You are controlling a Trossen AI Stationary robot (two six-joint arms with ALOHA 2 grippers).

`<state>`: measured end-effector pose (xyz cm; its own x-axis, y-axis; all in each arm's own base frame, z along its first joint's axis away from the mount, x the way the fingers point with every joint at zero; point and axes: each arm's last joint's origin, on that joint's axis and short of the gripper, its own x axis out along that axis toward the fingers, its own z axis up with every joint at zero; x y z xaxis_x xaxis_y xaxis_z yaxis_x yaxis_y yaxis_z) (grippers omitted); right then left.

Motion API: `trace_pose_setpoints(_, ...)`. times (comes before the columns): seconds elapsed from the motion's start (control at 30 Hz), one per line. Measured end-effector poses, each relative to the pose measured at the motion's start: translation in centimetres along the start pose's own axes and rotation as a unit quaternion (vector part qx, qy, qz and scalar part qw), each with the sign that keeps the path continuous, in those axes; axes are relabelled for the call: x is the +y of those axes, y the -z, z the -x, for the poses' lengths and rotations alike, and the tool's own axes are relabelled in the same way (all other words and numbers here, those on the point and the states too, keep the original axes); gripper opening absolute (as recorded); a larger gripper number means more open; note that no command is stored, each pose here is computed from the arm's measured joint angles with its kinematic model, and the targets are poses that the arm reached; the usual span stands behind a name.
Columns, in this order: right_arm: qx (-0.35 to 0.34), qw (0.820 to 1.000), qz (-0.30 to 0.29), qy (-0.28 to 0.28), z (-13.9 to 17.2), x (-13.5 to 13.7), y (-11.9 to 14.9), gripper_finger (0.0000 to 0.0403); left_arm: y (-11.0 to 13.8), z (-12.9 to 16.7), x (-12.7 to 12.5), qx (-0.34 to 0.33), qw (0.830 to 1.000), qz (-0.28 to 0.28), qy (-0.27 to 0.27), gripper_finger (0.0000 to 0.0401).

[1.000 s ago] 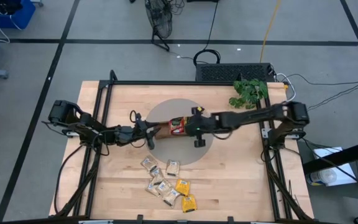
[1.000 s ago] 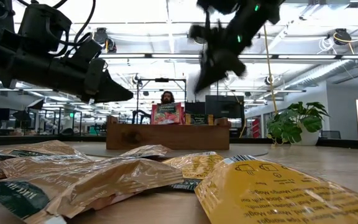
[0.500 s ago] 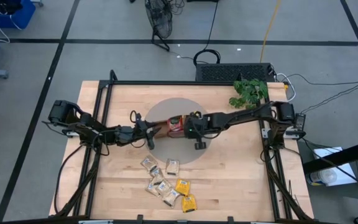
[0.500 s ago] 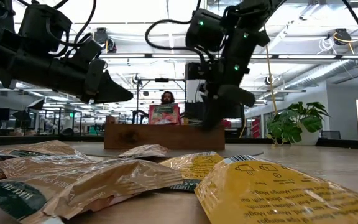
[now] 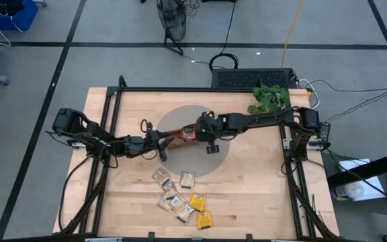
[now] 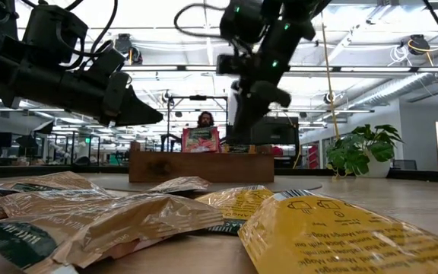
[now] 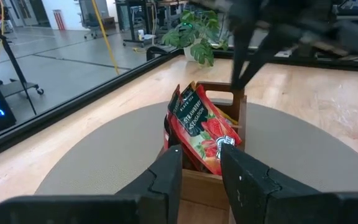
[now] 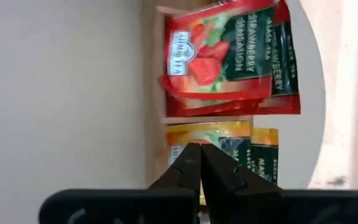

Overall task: Pick & Place Tea
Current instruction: Put the yellow tea bag into the wooden organizer

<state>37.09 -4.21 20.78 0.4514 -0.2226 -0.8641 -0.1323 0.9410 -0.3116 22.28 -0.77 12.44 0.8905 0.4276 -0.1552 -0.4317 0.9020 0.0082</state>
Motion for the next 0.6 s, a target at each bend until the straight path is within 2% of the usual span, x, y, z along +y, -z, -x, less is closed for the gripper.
trace_pose_setpoints(0.1, 0.039, 0.999, -0.003, -0.017, -1.3, -0.5, 1.0, 0.0, 0.0, 0.0, 0.0, 0.0, 1.0, 0.0, 0.0, 0.0115)
trace_pose_setpoints(0.33, 0.069, 0.995, -0.014, -0.065, -4.2, -0.5, 1.9, 0.0, 0.0, 0.0, 0.0, 0.0, 1.0, 0.0, 0.0, 0.0115)
trace_pose_setpoints(0.43, 0.084, 0.994, -0.011, -0.072, -4.6, -0.1, 2.1, 0.0, 0.0, 0.0, 0.0, 0.0, 1.0, 0.0, 0.0, 0.0115)
trace_pose_setpoints(0.6, 0.105, 0.991, -0.042, -0.077, -5.0, 0.6, 2.3, 0.0, 0.0, 0.0, 0.0, 0.0, 1.0, 0.0, 0.0, 0.0115)
